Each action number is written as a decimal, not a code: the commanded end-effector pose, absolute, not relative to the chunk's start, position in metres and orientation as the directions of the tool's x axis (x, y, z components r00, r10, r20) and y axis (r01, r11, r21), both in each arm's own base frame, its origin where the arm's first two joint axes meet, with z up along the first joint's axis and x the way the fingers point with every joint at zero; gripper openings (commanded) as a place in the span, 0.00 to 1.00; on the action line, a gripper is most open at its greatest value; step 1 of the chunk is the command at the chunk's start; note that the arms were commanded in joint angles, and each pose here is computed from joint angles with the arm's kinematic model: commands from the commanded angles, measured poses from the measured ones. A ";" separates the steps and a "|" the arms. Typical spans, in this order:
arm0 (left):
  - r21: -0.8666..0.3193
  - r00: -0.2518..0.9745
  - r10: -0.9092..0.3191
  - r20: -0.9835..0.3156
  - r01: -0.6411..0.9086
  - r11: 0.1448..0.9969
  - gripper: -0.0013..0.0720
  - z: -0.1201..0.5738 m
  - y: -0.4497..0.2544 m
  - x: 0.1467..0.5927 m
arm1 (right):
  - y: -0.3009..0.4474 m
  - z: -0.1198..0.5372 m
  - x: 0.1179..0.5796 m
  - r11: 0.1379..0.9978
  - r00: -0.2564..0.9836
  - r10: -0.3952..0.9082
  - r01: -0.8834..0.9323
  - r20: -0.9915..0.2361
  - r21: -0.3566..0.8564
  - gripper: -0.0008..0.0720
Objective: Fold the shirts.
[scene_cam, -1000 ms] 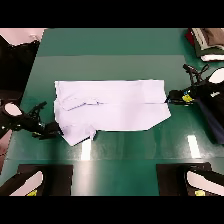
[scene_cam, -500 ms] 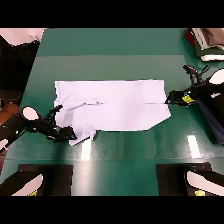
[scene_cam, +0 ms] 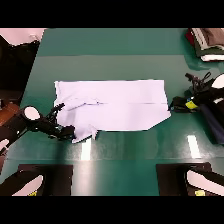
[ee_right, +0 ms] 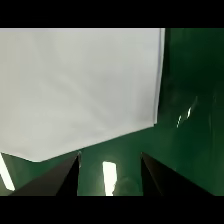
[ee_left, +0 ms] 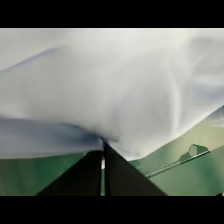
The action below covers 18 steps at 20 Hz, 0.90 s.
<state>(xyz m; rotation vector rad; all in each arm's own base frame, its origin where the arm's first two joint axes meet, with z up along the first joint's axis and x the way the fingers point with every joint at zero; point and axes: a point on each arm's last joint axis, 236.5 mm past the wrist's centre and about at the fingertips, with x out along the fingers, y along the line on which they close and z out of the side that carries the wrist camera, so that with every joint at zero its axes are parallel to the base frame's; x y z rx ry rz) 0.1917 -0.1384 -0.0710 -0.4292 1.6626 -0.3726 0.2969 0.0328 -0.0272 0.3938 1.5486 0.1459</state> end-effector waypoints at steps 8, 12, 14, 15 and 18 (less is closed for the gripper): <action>-0.489 -0.102 -0.491 -0.865 -0.047 0.871 0.06 -0.062 -0.141 0.198 | 0.060 -0.073 0.282 0.835 0.066 0.460 0.308 -0.886 0.456 0.62; -0.488 -0.098 -0.490 -0.866 -0.046 0.872 0.06 -0.062 -0.141 0.199 | 0.070 -0.084 0.284 0.841 0.047 0.461 0.298 -0.886 0.453 0.62; -0.488 -0.096 -0.490 -0.866 -0.044 0.872 0.06 -0.062 -0.141 0.200 | 0.075 -0.092 0.287 0.850 0.042 0.451 0.283 -0.891 0.444 0.57; -0.487 -0.093 -0.488 -0.868 -0.041 0.873 0.06 -0.061 -0.140 0.201 | 0.077 -0.093 0.288 0.857 0.046 0.444 0.268 -0.895 0.439 0.35; -0.482 -0.105 -0.480 -0.871 -0.009 0.876 0.06 -0.053 -0.139 0.203 | 0.080 -0.081 0.288 0.870 0.066 0.440 0.217 -0.896 0.443 0.04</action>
